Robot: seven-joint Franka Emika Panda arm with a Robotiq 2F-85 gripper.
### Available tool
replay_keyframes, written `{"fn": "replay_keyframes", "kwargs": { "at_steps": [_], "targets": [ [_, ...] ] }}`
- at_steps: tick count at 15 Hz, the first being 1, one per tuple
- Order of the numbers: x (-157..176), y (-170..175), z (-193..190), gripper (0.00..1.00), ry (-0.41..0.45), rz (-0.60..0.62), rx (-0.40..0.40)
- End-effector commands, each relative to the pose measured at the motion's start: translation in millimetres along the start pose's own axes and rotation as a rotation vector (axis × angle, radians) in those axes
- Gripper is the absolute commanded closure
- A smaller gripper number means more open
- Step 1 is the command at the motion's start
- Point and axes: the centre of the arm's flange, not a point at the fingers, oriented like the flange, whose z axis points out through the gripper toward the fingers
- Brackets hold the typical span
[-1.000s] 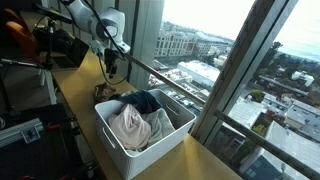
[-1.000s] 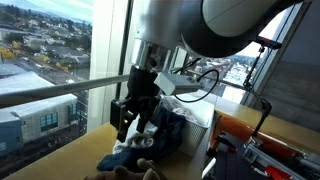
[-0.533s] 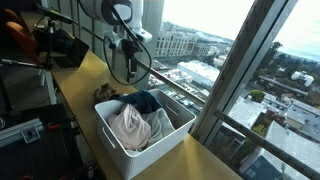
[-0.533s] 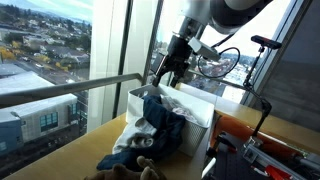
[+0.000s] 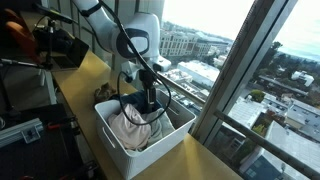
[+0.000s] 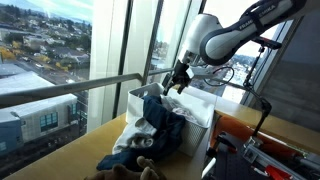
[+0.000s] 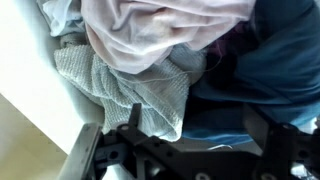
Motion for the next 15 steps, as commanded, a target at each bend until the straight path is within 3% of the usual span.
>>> {"fn": "replay_keyframes", "kwargs": {
  "at_steps": [1, 6, 9, 10, 12, 15],
  "targets": [
    [12.1, -8.0, 69.6, 0.00, -0.008, 0.022, -0.043],
    [2.5, 13.9, 140.1, 0.00, -0.049, 0.042, -0.099],
    [-8.6, 30.3, 158.2, 0.00, -0.072, 0.048, -0.122],
    [-12.8, 34.2, 157.5, 0.25, -0.081, 0.056, -0.122],
    [-21.0, 39.0, 153.5, 0.34, -0.096, 0.063, -0.112],
    [-32.3, 41.1, 138.9, 0.56, -0.112, 0.074, -0.095]
  ]
}}
